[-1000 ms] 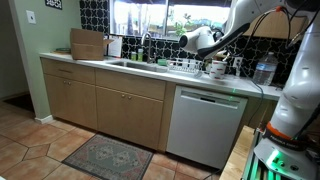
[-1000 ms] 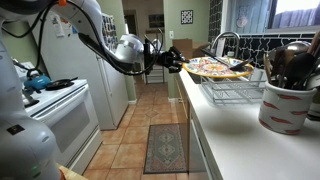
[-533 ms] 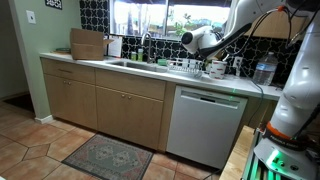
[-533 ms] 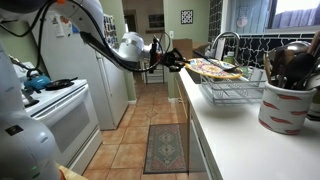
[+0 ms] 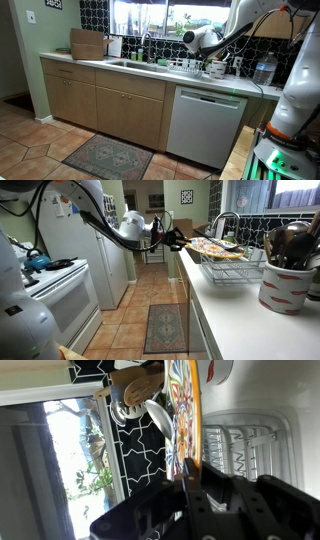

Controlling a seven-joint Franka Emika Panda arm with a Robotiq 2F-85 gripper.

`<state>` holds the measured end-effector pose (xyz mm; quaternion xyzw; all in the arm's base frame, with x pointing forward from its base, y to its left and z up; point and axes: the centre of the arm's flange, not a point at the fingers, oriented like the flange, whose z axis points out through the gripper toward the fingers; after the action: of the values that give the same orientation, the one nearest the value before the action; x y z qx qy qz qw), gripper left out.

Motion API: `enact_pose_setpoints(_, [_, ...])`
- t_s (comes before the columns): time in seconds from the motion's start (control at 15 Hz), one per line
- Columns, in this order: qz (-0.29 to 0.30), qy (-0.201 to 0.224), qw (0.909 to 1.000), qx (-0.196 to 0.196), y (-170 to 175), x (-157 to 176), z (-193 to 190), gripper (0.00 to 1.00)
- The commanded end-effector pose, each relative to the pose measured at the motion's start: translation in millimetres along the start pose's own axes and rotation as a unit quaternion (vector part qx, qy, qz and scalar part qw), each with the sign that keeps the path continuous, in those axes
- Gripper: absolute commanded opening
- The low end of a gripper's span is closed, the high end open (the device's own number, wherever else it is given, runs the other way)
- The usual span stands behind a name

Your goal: Put the plate on the drying rack

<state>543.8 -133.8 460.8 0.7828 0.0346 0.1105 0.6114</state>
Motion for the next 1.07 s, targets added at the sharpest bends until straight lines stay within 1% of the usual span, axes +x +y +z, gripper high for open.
enact_pose_setpoints(0.0, [0.0,0.0,1.0,0.0,-0.1,0.0,0.0,0.09])
enact_pose_setpoints(0.27, [0.0,0.0,1.0,0.0,-0.1,-0.1,0.0,0.09])
enact_pose_setpoints(0.33, [0.0,0.0,1.0,0.0,-0.1,-0.1,0.0,0.08])
enact_pose_setpoints(0.67, [-0.022,0.0,0.9992,-0.032,-9.5,5.0,-0.2,0.08])
enact_pose_setpoints(1.0, [-0.04,0.017,0.9974,-0.058,-13.3,10.9,10.1,0.07])
